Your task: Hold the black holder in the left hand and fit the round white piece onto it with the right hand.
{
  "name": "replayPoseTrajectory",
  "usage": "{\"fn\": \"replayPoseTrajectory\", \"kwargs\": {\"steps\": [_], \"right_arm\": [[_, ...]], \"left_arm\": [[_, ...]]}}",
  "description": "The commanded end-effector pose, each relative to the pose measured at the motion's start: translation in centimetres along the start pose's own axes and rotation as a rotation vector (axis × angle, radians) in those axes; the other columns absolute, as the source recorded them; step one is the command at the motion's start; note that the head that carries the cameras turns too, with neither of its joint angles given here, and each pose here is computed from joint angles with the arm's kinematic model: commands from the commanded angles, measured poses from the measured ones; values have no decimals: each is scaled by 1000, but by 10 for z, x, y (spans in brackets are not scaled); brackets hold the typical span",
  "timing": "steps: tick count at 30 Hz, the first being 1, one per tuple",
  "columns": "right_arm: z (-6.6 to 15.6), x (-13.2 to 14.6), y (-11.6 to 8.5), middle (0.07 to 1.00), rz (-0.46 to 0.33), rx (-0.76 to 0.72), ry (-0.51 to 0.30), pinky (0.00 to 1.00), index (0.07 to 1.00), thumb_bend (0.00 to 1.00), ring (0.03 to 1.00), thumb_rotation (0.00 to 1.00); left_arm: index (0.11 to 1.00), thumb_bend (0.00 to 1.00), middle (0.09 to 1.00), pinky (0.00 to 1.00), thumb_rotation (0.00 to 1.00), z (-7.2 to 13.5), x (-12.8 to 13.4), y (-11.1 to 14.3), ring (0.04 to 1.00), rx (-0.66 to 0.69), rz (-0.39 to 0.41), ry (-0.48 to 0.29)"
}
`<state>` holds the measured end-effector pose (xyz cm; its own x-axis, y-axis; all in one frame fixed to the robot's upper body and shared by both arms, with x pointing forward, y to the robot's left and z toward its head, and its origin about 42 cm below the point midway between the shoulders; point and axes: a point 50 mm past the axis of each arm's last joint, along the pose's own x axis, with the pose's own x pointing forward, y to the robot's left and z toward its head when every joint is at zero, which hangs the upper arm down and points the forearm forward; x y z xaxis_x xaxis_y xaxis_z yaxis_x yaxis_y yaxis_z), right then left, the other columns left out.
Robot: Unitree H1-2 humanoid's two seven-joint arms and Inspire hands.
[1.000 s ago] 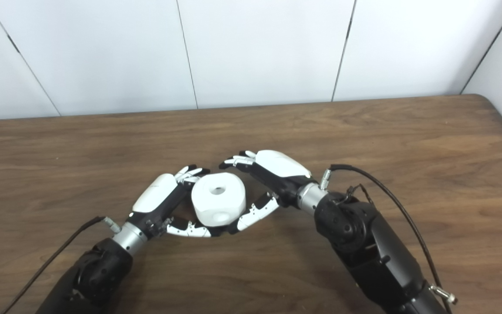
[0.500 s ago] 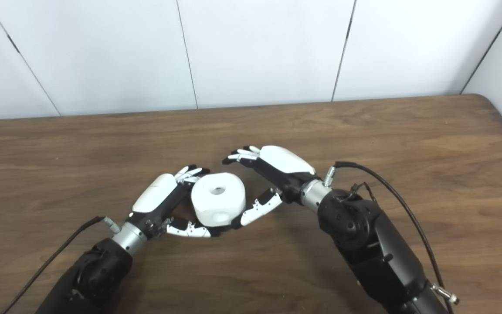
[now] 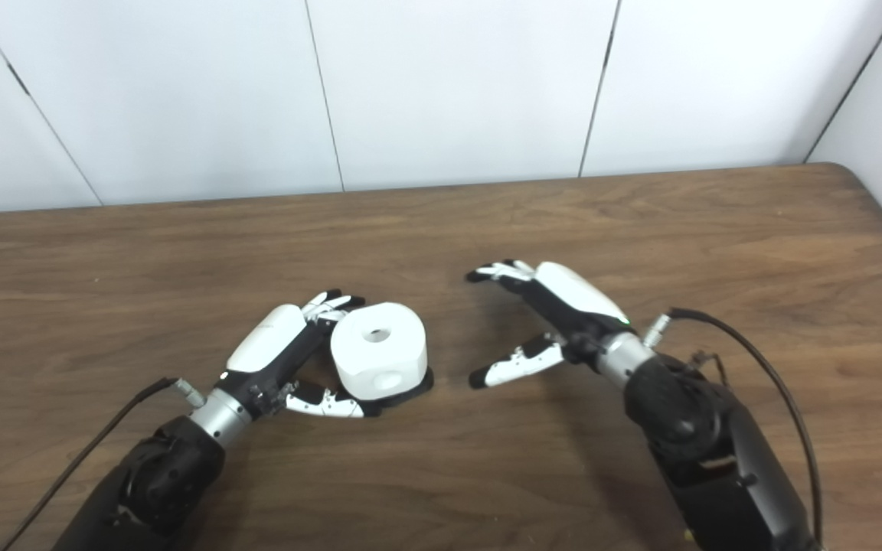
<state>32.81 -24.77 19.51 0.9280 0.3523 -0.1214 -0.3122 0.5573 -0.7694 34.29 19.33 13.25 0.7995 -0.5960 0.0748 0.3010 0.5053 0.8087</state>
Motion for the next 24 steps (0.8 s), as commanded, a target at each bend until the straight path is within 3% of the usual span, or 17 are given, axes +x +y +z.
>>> {"fn": "replayPoseTrajectory", "kwargs": {"steps": [1,8,11,20,21,22,24], "right_arm": [[4,-2,-15,956,-66,2,-54,918,892,742,1000,514],[-8,-15,-10,973,-98,102,-26,930,919,674,1000,579],[-8,-20,-4,967,-105,120,-26,867,917,665,985,573],[4,-22,9,974,-142,197,-30,915,923,653,987,486],[6,-20,10,974,-150,209,-35,916,922,647,984,478],[7,-20,11,975,-156,217,-38,913,922,644,980,470],[10,-17,12,980,-166,257,-44,898,925,643,972,462]], "left_arm": [[482,523,708,1000,53,0,-1,10,915,37,-3,-4],[482,523,710,1000,53,-3,-2,12,918,32,-11,4],[482,523,711,1000,53,-5,-3,14,918,38,-14,5],[491,523,760,1000,65,-5,-3,18,922,51,-42,51],[590,757,795,998,111,-4,-2,19,927,60,-57,62],[712,901,852,997,171,-4,-2,19,941,66,-68,69],[831,976,905,983,216,-3,-2,21,952,77,-83,82]]}}
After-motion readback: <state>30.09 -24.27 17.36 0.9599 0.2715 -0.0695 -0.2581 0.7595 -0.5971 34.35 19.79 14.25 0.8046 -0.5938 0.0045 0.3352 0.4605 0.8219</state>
